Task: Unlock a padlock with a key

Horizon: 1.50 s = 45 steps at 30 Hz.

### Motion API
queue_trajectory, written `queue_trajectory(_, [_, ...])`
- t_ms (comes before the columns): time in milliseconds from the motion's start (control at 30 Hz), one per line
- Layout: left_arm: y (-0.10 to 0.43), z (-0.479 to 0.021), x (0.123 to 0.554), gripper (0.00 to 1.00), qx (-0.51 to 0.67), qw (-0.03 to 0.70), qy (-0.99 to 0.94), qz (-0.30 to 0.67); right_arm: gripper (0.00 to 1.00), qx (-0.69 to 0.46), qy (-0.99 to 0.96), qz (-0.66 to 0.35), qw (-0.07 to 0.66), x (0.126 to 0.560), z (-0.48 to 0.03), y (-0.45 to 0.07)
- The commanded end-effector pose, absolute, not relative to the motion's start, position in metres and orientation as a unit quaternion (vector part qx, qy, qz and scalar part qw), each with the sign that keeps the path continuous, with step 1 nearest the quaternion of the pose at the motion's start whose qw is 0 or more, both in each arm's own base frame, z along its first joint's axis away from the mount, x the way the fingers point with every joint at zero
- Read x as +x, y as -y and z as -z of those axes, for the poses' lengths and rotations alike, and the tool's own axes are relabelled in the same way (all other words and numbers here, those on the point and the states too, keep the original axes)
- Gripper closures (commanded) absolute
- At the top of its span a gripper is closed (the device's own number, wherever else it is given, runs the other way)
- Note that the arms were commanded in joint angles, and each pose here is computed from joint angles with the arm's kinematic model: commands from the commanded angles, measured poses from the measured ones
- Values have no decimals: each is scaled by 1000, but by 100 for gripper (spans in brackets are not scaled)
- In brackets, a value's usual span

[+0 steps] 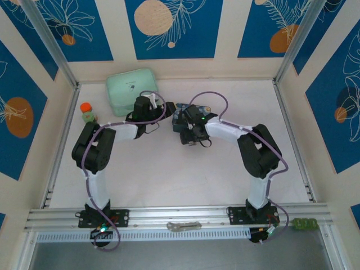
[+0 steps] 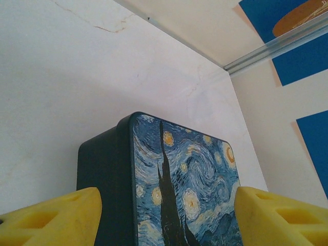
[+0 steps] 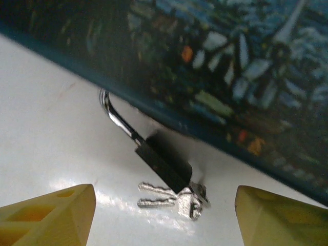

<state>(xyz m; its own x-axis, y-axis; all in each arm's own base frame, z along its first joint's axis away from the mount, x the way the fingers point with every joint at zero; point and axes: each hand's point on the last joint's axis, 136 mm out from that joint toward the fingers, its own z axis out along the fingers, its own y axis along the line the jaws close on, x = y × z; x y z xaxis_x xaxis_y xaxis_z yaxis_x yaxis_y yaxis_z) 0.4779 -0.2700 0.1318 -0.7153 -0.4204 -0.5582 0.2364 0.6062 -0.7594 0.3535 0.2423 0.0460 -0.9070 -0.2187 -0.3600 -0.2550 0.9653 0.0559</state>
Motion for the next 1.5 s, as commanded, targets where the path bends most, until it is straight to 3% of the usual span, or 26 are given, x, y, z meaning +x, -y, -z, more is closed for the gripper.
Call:
queue_trajectory(0, [269,-137,482,31,-53,377,-811,445,28,-53,-981,-7,186,351,-43,-241])
queue_trajectory(433, [272,-138,482,31,-50,373,-810,449,35,-10,-972,52,231,368,-35,-235])
queue_trajectory(800, [272,-135,481,31,-49,369,-812,450,69,-55,-962,59,262,391,-38,-244])
queue_trajectory(1200, [285,-125,477,32,-44,349,-812,466,78,-238,-914,40,326,406,-49,-295])
queue_trajectory(1467, [282,-130,469,32,-43,357,-812,461,85,-226,-920,16,320,414,-48,-286])
